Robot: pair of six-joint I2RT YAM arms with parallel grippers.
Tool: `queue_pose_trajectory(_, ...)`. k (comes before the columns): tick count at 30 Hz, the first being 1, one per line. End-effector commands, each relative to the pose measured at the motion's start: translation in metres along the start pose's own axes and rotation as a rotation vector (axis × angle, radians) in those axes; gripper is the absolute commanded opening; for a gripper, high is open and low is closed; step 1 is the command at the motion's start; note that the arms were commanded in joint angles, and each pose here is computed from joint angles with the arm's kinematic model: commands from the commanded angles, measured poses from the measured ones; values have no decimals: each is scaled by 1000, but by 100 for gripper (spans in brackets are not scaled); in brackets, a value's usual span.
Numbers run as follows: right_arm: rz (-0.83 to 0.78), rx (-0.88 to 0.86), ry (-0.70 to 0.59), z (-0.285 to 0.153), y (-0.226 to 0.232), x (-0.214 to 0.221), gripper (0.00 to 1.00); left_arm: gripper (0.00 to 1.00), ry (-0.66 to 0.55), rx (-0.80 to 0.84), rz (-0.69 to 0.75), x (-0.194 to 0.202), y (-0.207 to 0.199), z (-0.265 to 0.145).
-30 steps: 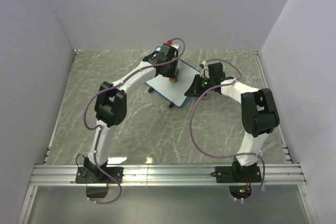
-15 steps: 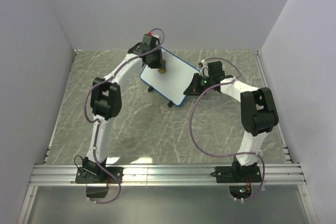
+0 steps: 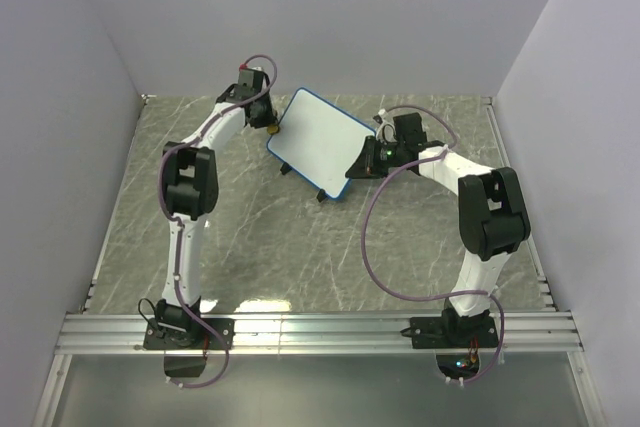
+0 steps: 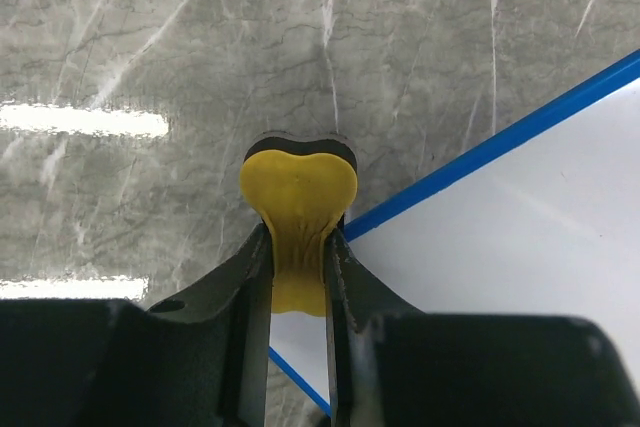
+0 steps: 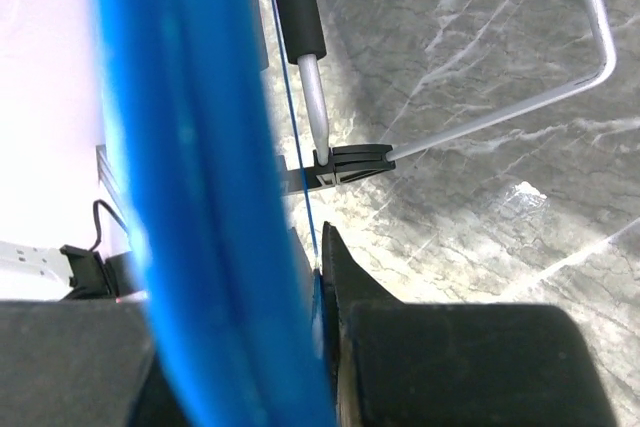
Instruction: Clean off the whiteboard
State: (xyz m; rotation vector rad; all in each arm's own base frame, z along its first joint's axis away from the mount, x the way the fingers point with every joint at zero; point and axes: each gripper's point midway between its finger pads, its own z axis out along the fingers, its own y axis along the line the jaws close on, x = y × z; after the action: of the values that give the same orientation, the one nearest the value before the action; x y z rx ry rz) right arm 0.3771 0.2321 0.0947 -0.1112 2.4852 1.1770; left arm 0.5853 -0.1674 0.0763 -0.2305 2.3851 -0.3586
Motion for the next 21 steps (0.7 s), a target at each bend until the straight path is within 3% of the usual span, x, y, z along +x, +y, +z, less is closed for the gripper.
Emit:
queue_pose_trajectory(1,89,123,209,14,-33,69,0,0,73,-37,25,37,2,8)
queue_pose_trajectory(6,93,134,203,14,-35,70,0,0,0,-32,-14,-1,8,-33)
queue_pose_trajectory(10,108,166,196,14,-42,72,0,0,-19,-70,-57,-17,38,-58)
queue_pose_trajectory(17,124,194,189,15,-47,74,0,0,26,-208,-83,15,105,-85)
queue_pose_trajectory(20,121,198,176,13,-46,71,11,0,43,-244,-100,30,124,-96)
queue_pose_trajectory(21,116,195,168,12,-44,69,23,0,28,-254,-101,27,128,-103)
